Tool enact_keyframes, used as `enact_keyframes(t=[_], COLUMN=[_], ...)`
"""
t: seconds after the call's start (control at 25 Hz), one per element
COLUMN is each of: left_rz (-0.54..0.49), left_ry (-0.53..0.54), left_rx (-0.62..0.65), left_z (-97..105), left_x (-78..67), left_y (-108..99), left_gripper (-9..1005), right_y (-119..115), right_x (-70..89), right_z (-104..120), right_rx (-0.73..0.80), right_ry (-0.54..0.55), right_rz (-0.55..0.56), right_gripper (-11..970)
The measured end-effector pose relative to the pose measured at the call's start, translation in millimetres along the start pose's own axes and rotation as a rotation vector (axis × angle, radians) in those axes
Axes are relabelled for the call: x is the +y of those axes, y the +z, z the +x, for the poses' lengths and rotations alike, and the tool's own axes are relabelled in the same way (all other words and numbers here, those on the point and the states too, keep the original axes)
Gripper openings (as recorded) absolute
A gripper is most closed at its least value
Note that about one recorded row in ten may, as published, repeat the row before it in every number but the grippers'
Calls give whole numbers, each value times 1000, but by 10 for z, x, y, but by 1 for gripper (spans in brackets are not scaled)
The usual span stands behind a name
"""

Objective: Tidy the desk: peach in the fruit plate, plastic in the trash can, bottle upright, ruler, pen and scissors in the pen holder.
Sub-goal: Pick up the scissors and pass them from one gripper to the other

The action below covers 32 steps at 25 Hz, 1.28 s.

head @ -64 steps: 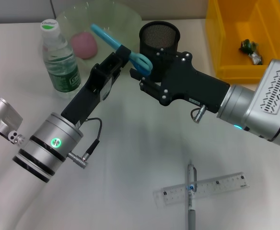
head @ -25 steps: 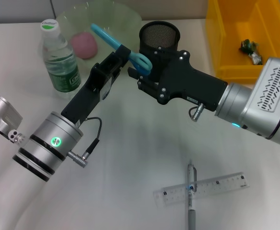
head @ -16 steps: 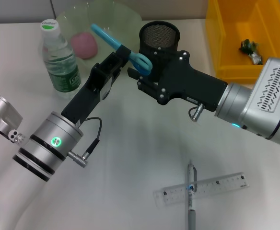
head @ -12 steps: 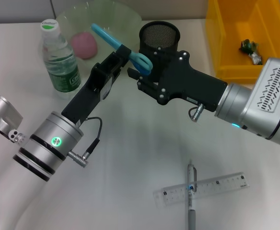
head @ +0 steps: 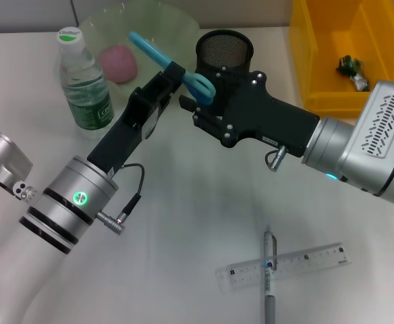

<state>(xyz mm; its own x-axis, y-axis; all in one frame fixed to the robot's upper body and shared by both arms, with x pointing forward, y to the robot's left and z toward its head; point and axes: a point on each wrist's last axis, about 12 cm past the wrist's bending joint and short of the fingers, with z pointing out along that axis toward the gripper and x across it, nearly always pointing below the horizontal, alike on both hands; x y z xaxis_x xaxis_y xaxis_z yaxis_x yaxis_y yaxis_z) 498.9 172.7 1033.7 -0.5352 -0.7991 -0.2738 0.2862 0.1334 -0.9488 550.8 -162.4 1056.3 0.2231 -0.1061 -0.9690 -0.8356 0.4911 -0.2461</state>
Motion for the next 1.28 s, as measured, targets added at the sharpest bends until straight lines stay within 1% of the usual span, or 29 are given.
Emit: enact_keyframes(t=[1.28], left_rz=[0], left_ry=[7], left_rx=[-5], left_z=[-17], left_x=[1], left_y=[8], left_gripper=[254], right_y=[32], right_x=[-11], right_z=[-20], right_rx=[-4], right_ry=[-10], right_rz=[-12], right_gripper=[453])
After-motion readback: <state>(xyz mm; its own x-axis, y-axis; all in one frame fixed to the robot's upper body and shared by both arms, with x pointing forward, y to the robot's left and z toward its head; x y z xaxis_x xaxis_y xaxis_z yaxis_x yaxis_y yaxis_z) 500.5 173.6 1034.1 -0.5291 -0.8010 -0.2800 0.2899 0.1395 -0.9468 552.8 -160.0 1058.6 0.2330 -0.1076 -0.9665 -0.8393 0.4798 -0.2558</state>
